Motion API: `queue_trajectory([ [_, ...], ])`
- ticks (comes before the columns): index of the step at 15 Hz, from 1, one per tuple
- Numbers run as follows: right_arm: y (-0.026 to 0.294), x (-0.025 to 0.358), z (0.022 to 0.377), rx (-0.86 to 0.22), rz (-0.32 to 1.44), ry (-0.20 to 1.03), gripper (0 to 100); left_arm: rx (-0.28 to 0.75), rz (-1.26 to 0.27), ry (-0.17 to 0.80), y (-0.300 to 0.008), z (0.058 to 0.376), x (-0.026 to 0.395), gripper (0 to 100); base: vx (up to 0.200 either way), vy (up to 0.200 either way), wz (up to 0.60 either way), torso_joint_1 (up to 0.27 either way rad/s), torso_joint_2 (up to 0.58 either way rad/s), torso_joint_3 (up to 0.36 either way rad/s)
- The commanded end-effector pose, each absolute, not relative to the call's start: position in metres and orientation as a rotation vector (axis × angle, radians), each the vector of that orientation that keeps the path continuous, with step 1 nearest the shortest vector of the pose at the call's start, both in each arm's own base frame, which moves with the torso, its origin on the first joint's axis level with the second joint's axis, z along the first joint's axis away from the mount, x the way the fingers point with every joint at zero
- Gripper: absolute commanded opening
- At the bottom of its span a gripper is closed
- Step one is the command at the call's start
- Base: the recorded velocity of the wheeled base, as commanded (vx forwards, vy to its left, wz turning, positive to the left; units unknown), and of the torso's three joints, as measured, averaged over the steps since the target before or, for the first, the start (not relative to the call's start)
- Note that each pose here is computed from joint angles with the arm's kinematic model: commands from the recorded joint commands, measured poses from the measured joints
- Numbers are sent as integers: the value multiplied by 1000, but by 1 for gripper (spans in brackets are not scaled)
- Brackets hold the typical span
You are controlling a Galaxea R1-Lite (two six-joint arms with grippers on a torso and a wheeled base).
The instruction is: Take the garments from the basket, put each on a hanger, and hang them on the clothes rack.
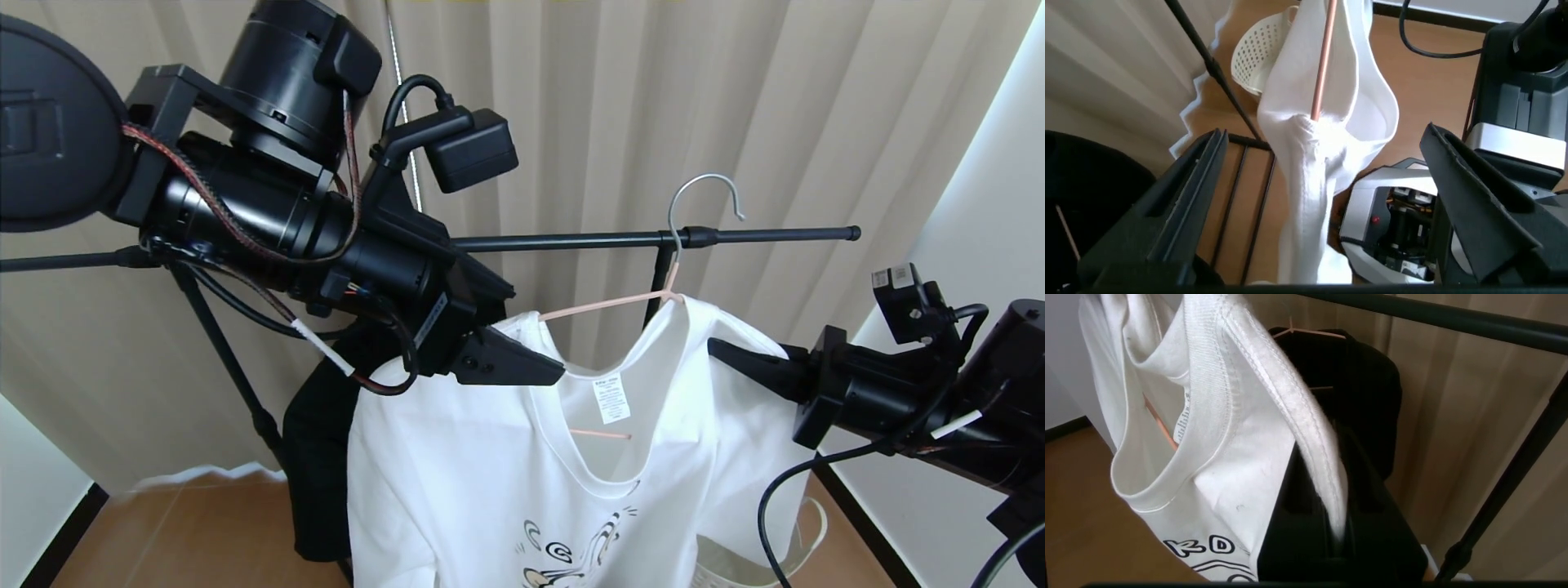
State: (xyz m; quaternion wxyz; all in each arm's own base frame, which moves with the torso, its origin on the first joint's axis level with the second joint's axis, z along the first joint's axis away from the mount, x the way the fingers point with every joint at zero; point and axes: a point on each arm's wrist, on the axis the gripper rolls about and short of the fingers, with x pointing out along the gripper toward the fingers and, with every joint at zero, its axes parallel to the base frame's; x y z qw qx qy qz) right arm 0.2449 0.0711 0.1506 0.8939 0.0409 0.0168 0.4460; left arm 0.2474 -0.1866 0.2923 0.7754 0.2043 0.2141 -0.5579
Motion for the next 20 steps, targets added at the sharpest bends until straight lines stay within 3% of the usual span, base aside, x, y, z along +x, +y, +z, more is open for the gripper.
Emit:
queue_trajectory([
  [1,71,245,150,85,925,36,0,446,-1218,487,-195,284,254,100,0,0,0,0,0,0],
  [20,71,246,153,83,924,24,0,460,-1258,549,-213,264,260,100,0,0,0,0,0,0],
])
